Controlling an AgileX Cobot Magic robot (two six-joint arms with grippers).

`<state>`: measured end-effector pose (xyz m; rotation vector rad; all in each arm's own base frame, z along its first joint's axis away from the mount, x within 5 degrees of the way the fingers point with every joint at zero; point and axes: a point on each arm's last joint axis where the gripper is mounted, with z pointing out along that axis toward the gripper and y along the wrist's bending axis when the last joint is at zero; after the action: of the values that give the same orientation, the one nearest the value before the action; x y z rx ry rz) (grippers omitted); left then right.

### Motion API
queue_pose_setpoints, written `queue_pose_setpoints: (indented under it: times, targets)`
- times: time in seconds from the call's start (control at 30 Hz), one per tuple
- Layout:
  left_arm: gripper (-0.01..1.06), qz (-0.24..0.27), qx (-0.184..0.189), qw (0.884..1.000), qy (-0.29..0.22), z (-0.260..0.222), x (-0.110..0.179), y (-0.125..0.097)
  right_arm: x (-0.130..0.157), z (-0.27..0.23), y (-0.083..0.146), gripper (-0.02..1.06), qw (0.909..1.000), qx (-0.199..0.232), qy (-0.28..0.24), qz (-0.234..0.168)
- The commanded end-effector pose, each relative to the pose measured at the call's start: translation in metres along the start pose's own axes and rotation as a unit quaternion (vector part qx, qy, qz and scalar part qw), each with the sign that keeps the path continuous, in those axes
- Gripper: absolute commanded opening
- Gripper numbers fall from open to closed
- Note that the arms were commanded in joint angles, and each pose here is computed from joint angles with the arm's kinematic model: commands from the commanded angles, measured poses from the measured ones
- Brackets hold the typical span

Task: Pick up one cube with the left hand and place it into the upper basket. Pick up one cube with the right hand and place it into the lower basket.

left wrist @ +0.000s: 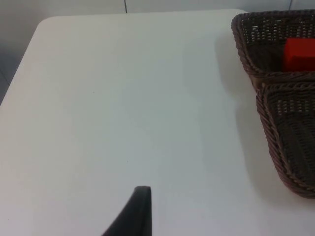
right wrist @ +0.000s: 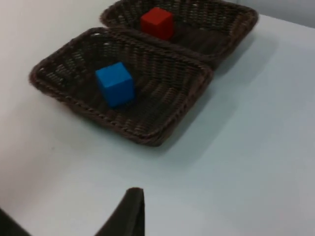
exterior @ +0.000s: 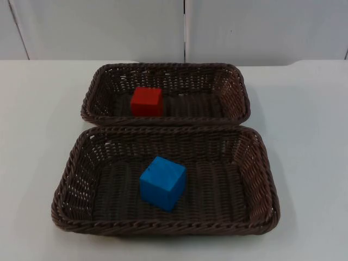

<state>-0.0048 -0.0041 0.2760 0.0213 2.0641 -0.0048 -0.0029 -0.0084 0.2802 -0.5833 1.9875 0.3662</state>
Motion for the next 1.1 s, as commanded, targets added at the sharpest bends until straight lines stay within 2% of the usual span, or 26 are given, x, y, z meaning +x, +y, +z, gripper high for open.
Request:
queue_pose_setpoints:
  times: [0.0, 0.2, 0.47, 0.8, 1.07]
  targets:
    - [1.05, -0.002, -0.003, 1.0, -0.001, 0.0005, 0.001, 0.0005, 0.0001, -0.0006, 0.0007, 1.05, 0.9996, 0.024, -0.003, 0.014]
    - [1.05, -0.002, -0.003, 1.0, -0.001, 0.0005, 0.001, 0.0005, 0.0004, -0.0011, 0.0019, 1.05, 0.995, 0.088, -0.004, 0.047]
    - [1.05, -0.002, -0.003, 1.0, -0.001, 0.0005, 0.001, 0.0005, 0.0006, -0.0015, 0.0034, 1.05, 0.9819, 0.168, -0.005, 0.088]
    - [1.05, -0.002, -0.003, 1.0, -0.001, 0.0005, 0.001, 0.0005, 0.0007, -0.0017, 0.0046, 1.05, 0.9675, 0.224, -0.006, 0.118]
    - [1.05, -0.002, -0.003, 1.0, -0.001, 0.0005, 0.001, 0.0005, 0.0007, -0.0016, 0.0051, 1.05, 0.9611, 0.244, -0.006, 0.129]
